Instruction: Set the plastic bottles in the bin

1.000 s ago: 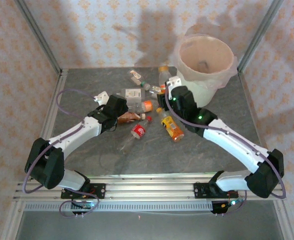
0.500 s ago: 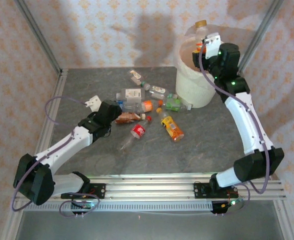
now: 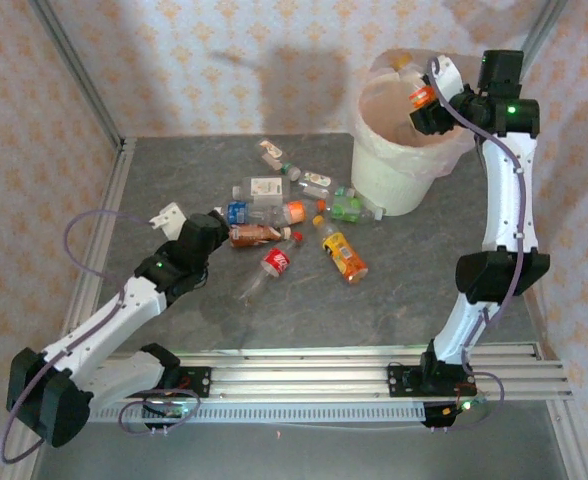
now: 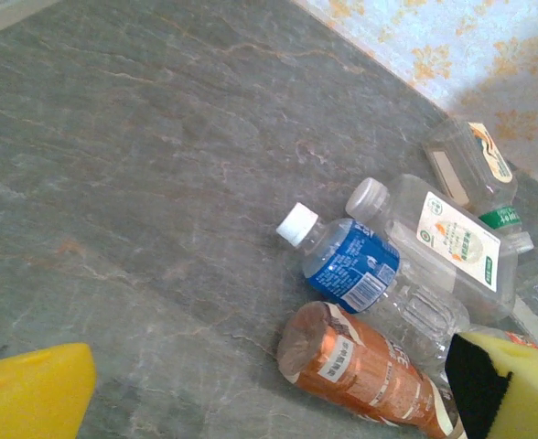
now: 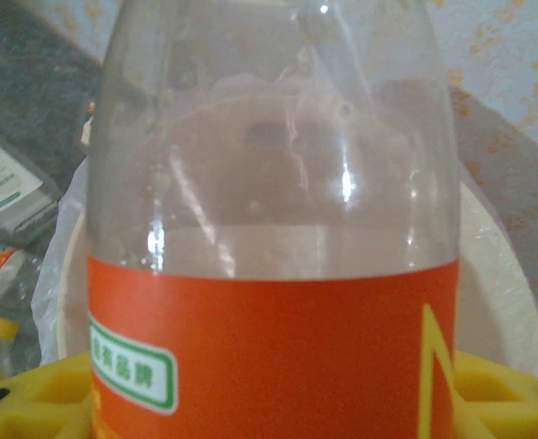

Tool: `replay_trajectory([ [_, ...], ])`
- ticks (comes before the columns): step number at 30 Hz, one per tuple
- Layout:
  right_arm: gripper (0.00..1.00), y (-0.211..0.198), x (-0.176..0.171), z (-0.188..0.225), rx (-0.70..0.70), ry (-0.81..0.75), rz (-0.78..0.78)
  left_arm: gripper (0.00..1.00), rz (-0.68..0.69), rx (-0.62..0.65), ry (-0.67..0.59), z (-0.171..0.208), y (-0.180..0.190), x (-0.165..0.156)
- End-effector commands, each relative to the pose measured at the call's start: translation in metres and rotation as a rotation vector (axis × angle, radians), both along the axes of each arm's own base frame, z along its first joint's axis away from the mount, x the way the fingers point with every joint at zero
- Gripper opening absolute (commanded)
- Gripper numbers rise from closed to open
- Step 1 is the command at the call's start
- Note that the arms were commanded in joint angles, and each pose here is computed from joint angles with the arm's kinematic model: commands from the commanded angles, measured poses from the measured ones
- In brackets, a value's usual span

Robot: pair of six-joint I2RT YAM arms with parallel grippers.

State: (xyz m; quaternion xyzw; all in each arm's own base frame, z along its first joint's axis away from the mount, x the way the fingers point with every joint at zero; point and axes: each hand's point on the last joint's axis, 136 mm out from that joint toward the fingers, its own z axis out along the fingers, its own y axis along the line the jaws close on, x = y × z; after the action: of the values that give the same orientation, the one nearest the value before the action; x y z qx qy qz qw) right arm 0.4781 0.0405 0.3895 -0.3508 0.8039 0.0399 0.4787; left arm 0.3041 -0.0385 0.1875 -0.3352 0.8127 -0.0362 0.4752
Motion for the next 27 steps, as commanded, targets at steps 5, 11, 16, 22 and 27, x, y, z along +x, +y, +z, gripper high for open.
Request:
replay_trajectory([
  [5, 0.60, 0.010, -0.011, -0.033, -0.050, 0.103, 0.173, 1.00, -0.011, 0.021, -0.068, 0.013, 0.013, -0.016],
  [11, 0.64, 0.016, -0.004, -0.039, -0.038, 0.100, 0.219, 1.00, -0.194, 0.116, -0.055, 0.034, -0.003, -0.013],
  [16, 0.69, 0.017, -0.005, -0.035, -0.012, 0.100, 0.214, 1.00, -0.238, 0.120, -0.040, 0.033, -0.012, -0.008],
  [22, 0.71, 0.018, -0.009, -0.027, -0.003, 0.080, 0.204, 1.00, -0.323, 0.108, -0.017, 0.025, -0.031, 0.003],
  [27, 0.72, 0.022, -0.012, -0.006, 0.053, 0.028, 0.182, 1.00, -0.433, 0.142, 0.060, 0.019, -0.049, 0.011],
])
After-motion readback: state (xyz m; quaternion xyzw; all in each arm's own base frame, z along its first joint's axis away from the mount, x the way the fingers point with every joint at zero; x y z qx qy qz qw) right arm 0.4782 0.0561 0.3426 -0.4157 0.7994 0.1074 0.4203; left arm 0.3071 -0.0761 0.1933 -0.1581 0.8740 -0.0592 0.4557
